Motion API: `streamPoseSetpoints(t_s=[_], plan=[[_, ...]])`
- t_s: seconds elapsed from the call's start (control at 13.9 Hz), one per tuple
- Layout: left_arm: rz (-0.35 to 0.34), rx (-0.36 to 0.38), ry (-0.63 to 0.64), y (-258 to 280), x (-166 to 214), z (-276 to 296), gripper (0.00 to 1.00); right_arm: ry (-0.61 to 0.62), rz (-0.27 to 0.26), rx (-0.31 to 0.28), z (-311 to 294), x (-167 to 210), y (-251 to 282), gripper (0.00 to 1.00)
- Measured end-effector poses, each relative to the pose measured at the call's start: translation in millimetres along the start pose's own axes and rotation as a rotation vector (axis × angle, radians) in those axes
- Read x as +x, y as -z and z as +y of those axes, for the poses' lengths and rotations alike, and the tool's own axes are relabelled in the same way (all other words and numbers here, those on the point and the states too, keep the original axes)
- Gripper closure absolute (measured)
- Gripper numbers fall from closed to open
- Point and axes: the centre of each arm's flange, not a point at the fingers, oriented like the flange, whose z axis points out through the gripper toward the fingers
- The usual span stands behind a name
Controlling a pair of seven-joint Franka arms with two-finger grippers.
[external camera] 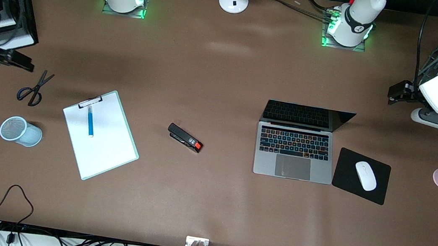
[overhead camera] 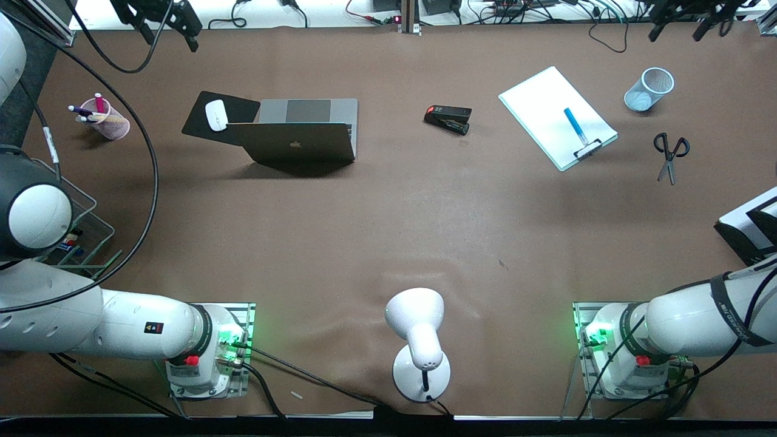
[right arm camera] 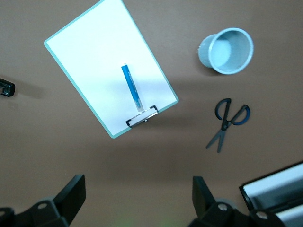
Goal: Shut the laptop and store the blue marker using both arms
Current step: 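Reach the right gripper to the blue marker while the left gripper approaches the laptop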
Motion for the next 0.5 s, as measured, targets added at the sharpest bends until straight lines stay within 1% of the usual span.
streamPoseSetpoints(t_s=[0.07,0.14,0.22,0.29,0.5], plan=[[0.001,0.000,0.000,3,4,0,0.00,0.012,-0.006,-0.004,-8,7,-10,0.00],[-0.020,-0.002,-0.001,4,6,0,0.09,0.021,-0.011,-0.008,-14,15,-20,0.00],[-0.056,-0.005,-0.006,2,7,3,0.21,0.026,-0.016,-0.010,-18,21,-30,0.00],[-0.086,-0.006,-0.014,1,7,8,0.31,0.027,-0.013,-0.010,-20,28,-39,0.00],[-0.118,-0.012,-0.032,-5,12,22,0.64,0.044,0.003,-0.015,-28,55,-76,0.00]])
